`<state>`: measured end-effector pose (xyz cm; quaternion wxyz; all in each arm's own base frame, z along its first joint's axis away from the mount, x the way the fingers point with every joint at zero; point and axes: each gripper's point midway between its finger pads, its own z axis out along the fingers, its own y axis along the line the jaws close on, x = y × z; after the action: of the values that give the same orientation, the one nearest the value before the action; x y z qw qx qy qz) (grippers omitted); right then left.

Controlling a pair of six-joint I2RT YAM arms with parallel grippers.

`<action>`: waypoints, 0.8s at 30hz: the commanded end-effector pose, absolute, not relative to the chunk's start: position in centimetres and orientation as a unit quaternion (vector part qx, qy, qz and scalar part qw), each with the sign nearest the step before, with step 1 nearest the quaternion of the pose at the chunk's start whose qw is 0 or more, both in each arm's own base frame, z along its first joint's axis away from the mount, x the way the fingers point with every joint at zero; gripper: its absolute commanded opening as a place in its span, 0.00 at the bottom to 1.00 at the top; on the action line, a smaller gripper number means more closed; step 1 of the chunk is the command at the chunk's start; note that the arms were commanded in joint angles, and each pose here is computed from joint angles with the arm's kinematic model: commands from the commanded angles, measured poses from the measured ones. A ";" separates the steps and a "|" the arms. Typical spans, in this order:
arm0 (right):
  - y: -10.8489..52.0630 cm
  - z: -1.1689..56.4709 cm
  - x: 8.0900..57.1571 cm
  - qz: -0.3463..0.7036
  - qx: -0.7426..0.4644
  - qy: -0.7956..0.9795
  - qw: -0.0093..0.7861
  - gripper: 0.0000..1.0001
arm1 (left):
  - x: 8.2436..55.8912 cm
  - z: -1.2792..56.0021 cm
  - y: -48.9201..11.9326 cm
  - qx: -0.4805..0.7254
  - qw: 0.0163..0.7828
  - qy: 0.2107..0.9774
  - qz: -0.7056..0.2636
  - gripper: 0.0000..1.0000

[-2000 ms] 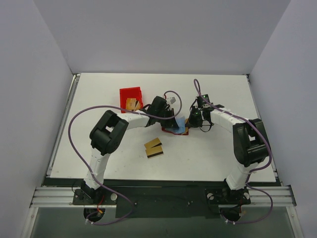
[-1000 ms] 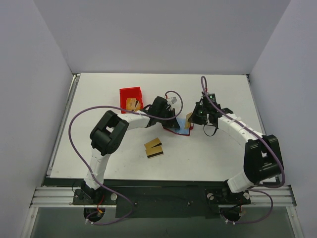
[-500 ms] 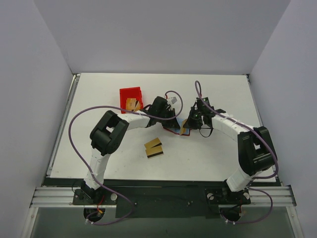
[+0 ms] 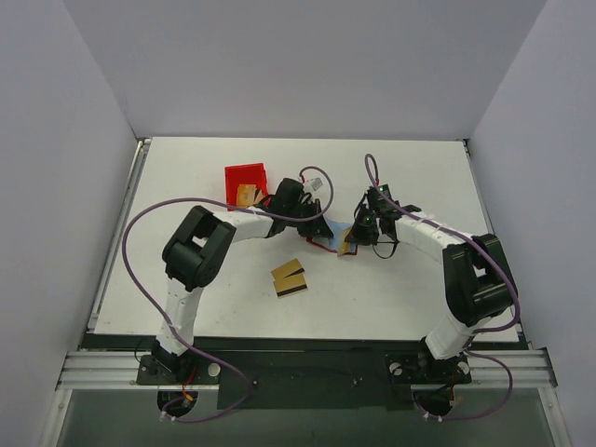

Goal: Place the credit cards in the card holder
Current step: Open the card holder at the center of the board.

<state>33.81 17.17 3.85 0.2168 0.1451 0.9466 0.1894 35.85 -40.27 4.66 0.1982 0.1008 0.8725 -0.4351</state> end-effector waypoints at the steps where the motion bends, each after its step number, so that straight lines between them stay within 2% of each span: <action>1: 16.3 3.5 33.6 0.156 0.152 0.953 0.210 0.00 | 37.8 9.2 -39.5 0.097 0.247 0.844 -0.466 0.00; 17: 16.6 5.1 34.3 0.166 0.148 0.949 0.222 0.00 | 38.1 4.8 -37.2 0.103 0.244 0.899 -0.349 0.00; 24: 16.0 6.1 34.8 0.157 0.148 0.948 0.235 0.00 | 38.1 4.0 -37.0 0.105 0.239 0.906 -0.332 0.00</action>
<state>34.20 16.95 4.64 0.2187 0.1458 0.9486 0.1761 37.16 -37.04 3.36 0.2234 0.0949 0.9052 -0.3488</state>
